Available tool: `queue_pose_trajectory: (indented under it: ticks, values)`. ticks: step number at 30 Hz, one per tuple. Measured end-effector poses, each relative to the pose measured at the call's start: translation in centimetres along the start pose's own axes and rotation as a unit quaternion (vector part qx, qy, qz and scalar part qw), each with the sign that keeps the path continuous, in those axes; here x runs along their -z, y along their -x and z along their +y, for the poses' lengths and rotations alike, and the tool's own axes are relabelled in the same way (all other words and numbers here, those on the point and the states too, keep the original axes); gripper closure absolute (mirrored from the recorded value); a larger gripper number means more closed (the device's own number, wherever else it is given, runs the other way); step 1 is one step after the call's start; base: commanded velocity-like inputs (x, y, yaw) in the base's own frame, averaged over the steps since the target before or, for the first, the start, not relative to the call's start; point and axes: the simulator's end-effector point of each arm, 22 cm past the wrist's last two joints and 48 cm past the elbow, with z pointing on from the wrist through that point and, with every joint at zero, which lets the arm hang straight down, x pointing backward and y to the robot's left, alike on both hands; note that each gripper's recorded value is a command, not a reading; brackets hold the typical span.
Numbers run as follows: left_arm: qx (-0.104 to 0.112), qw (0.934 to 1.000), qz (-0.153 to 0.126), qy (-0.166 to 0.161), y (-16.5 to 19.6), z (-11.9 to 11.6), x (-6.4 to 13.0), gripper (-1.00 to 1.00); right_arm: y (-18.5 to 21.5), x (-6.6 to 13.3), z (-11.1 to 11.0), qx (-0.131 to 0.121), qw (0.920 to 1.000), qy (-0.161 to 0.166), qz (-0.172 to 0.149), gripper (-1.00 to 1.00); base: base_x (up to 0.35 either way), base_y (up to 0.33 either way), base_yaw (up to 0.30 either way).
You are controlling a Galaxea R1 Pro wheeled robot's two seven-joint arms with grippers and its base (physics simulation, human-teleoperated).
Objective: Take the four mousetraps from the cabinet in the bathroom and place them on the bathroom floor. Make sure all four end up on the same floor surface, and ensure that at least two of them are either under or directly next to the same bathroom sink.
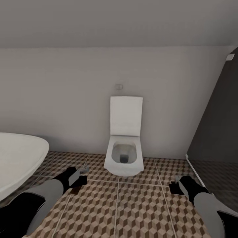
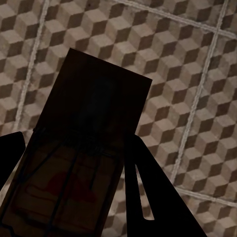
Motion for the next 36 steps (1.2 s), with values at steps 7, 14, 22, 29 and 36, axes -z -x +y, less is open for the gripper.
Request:
queue_pose_trajectory:
  ticks: [7,14,22,29,36]
  values:
    - [0.0,1.0,0.0,0.0,-0.8,0.1,-1.3,1.0,-0.8,-1.3,0.3,0.001,1.0,0.001,-0.001,1.0,0.0,0.0,0.0]
    - [0.0,1.0,0.0,0.0,-1.6,0.2,-2.5,1.0,-1.6,-2.5,0.4,0.001,1.0,0.001,-0.001,1.0,0.0,0.0,0.0]
    - [0.0,1.0,0.0,0.0,-2.5,0.4,-4.0,1.0,-2.6,-4.0,0.6,0.001,1.0,0.002,-0.001,1.0,0.0,0.0,0.0]
    - [0.0,1.0,0.0,0.0,-3.4,0.5,-5.3,1.0,-3.5,-5.2,0.7,0.001,1.0,0.002,-0.001,1.0,0.0,0.0,0.0]
    - [0.0,1.0,-0.001,0.0,-4.3,0.6,-6.6,1.0,-4.4,-6.5,0.7,0.001,1.0,0.001,-0.001,1.0,0.0,0.0,0.0]
